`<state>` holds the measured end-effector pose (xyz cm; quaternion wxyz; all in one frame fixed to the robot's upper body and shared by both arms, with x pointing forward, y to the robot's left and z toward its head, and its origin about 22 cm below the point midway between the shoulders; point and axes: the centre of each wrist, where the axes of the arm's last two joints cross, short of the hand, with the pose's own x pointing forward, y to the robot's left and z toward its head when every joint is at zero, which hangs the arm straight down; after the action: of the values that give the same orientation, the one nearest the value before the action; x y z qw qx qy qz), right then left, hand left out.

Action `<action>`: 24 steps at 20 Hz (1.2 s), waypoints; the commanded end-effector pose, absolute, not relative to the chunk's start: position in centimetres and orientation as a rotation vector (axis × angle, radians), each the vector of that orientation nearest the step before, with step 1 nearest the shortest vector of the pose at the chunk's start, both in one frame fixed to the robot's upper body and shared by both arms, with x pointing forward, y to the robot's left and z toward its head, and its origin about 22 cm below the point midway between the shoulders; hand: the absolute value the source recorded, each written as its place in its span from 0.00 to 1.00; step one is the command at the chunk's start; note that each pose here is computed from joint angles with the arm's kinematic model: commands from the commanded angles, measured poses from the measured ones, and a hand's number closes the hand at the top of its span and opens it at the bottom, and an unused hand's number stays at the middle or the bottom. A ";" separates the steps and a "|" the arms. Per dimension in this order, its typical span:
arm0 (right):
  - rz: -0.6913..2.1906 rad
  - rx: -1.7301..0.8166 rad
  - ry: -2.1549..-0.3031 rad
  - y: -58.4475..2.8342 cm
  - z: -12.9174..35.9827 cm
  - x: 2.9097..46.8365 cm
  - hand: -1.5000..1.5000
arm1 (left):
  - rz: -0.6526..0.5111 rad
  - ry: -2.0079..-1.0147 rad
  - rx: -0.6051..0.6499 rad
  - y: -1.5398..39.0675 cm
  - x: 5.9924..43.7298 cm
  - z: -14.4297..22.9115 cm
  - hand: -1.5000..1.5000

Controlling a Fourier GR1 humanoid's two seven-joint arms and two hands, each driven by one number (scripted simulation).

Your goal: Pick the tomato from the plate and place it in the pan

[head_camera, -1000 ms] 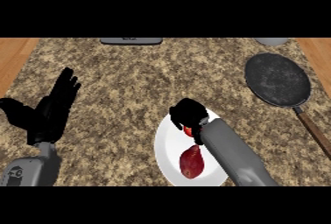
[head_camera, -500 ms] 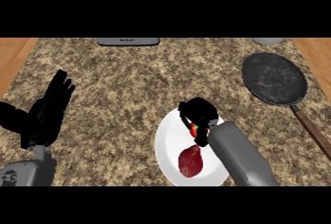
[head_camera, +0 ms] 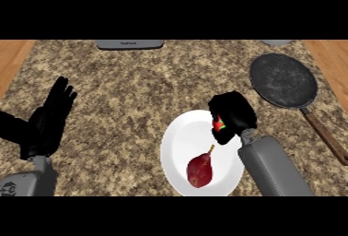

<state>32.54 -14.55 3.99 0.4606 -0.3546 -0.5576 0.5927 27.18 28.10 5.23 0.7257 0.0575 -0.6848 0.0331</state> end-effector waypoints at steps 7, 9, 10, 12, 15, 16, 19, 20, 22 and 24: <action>1.214 -1.165 -1.571 -16.4 16.3 26.6 1.00 | 0.066 -1.509 0.113 26.9 27.4 6.6 0.50; 1.174 -1.157 -1.557 -17.2 17.5 28.3 1.00 | 0.042 -1.530 0.096 26.7 26.8 6.3 0.50; 1.183 -1.169 -1.549 -18.1 17.5 26.3 1.00 | 0.049 -1.498 0.115 27.3 28.1 5.0 0.50; 1.075 -1.173 -1.561 -19.9 18.3 29.0 1.00 | 0.051 -1.525 0.088 28.0 26.3 4.3 0.50; 1.020 -1.202 -1.538 -23.0 17.6 31.4 1.00 | 0.049 -1.518 0.093 26.5 27.2 6.3 0.50; 0.980 -1.203 -1.556 -24.1 17.4 30.0 1.00 | 0.039 -1.520 0.090 25.5 27.8 6.0 0.50; 0.919 -1.202 -1.530 -26.7 18.7 33.1 1.00 | 0.040 -1.503 0.089 25.9 27.3 5.7 0.50; 0.921 -1.198 -1.520 -27.6 15.8 34.1 1.00 | 0.036 -1.521 0.092 27.0 26.6 5.9 0.50; 0.884 -1.216 -1.527 -30.6 16.1 35.0 1.00 | 0.043 -1.528 0.101 27.8 27.5 5.7 0.50; 0.859 -1.225 -1.536 -31.3 15.4 35.4 1.00 | 0.039 -1.541 0.086 26.8 27.5 6.2 0.50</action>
<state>34.25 -28.52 17.10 0.4723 -0.4923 -0.6280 0.3744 27.58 26.92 5.96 0.7219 0.0423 -0.6904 0.0190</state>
